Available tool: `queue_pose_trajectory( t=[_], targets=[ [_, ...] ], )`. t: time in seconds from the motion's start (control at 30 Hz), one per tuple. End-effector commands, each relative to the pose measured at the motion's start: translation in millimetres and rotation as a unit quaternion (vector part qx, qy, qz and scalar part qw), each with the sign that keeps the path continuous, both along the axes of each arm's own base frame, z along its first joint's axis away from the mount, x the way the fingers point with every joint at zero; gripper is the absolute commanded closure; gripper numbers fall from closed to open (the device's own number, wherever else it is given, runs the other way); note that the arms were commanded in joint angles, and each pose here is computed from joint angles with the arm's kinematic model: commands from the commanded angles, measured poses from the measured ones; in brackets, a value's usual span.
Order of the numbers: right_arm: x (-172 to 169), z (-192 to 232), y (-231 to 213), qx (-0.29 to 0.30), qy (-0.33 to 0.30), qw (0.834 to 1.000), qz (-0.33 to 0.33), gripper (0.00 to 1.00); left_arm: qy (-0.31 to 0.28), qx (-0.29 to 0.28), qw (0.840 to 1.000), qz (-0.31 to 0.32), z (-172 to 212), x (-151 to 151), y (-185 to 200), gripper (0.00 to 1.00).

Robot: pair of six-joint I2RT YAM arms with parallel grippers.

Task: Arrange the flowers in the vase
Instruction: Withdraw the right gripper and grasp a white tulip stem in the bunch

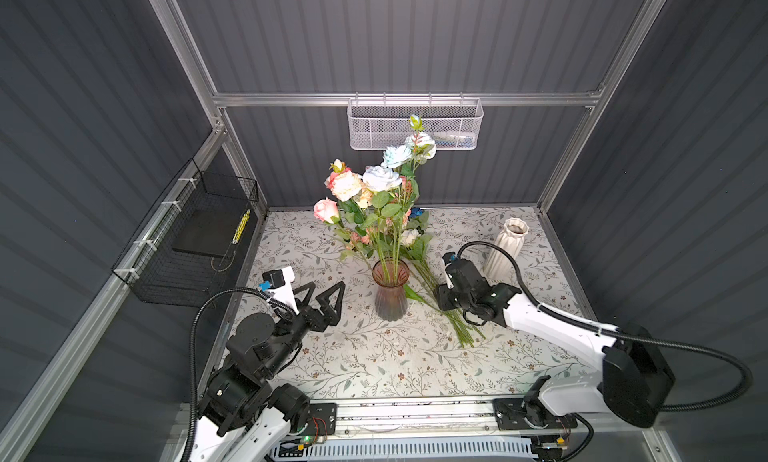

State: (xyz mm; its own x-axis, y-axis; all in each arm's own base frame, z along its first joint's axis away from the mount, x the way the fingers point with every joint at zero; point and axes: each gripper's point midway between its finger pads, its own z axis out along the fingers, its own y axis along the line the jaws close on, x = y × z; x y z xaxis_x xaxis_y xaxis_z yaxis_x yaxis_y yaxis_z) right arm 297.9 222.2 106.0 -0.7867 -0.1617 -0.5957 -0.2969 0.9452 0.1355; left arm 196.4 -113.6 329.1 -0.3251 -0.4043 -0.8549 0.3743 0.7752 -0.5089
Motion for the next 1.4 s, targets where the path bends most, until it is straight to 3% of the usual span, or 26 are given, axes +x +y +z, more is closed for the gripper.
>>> queue_pose_trajectory(
  t=[0.0, 0.13, 0.27, 0.47, 0.57, 0.87, 1.17, 1.37],
  targets=[
    [9, -4, 0, -0.027, 0.014, 1.000, 0.009, 0.54, -0.014, 0.004, 1.000, 0.005, 8, -5, 6, 0.00],
    [33, -5, 0, -0.024, 0.001, 1.000, 0.004, 0.62, -0.012, 0.005, 1.000, 0.005, 7, -5, 6, 0.00],
    [43, -7, 16, -0.023, 0.005, 0.998, 0.055, 0.65, -0.010, 0.008, 1.000, 0.005, 6, -5, 6, 0.00],
    [6, -26, 26, -0.047, 0.075, 0.988, 0.124, 0.47, -0.012, 0.009, 1.000, 0.011, 5, -7, 10, 0.00],
    [-12, -43, 22, -0.071, 0.103, 0.982, 0.139, 0.43, -0.011, 0.009, 1.000, 0.011, 4, -6, 9, 0.00],
    [-8, -68, 22, -0.127, 0.108, 0.975, 0.144, 0.48, -0.003, 0.013, 1.000, 0.008, 1, -3, 6, 0.00],
    [-10, -80, 28, -0.126, 0.127, 0.970, 0.163, 0.74, -0.001, 0.015, 1.000, 0.011, 0, -3, 7, 0.00],
    [-17, -61, 36, -0.070, 0.112, 0.976, 0.170, 0.88, 0.000, 0.016, 1.000, 0.009, 0, -1, 5, 0.00]
  ],
)
